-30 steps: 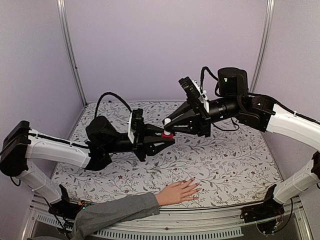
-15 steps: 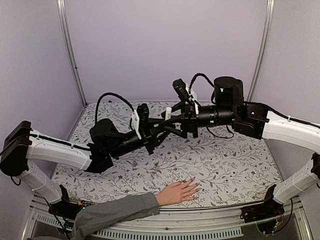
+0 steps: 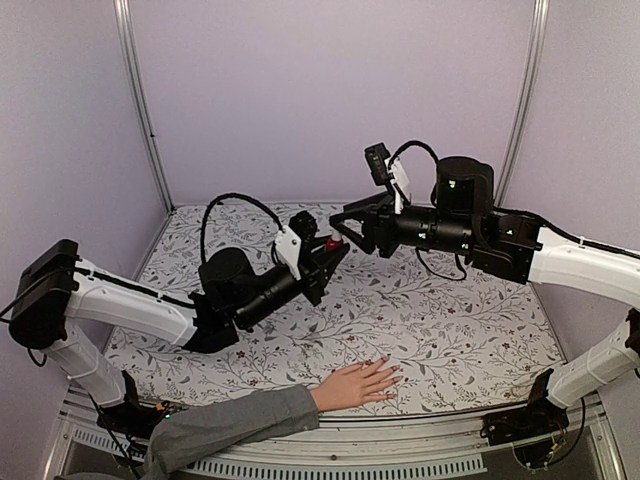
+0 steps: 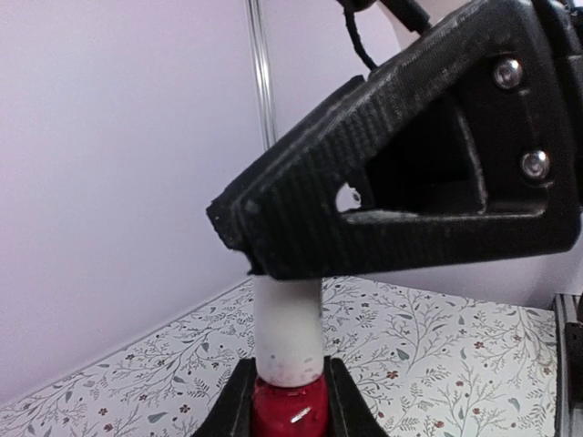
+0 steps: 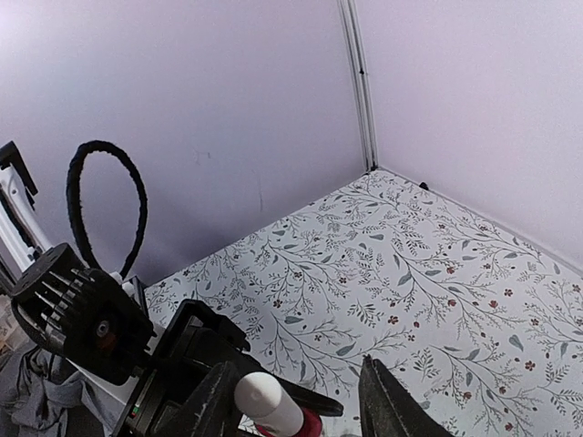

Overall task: Paint the nails
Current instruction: Unscrew the nail polish bottle.

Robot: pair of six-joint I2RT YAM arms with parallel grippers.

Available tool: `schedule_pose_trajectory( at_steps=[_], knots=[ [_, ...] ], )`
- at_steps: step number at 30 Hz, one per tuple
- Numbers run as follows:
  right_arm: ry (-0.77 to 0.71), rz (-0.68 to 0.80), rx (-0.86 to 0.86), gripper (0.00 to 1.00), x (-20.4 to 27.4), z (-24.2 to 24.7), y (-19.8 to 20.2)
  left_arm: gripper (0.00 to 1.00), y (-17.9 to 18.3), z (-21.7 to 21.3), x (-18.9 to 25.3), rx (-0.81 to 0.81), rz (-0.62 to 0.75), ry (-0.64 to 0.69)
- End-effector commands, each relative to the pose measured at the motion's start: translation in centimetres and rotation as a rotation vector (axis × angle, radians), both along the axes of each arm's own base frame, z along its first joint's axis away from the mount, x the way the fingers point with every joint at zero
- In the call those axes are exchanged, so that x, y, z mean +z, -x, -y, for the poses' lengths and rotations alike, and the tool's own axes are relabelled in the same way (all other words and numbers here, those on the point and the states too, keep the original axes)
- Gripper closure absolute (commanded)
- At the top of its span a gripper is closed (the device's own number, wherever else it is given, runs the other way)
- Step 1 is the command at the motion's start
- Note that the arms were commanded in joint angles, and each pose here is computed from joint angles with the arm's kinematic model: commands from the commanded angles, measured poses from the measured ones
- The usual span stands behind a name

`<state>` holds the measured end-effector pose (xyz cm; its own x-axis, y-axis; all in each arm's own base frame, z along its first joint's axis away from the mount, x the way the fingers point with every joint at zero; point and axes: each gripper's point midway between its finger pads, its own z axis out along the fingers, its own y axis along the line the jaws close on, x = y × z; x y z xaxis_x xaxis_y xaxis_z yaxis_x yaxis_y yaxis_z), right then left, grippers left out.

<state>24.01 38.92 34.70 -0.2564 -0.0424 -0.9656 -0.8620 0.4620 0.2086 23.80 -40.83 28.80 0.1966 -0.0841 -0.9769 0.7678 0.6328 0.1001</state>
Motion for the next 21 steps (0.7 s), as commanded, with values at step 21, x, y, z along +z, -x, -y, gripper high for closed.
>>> schedule_pose_trajectory(
  at_steps=[21],
  knots=[
    [-0.021, -0.092, 0.069, 0.8, -1.0, -1.6, 0.6, 1.0, -1.3, -0.1, -0.1, 0.102, 0.005, -0.015]
  ],
)
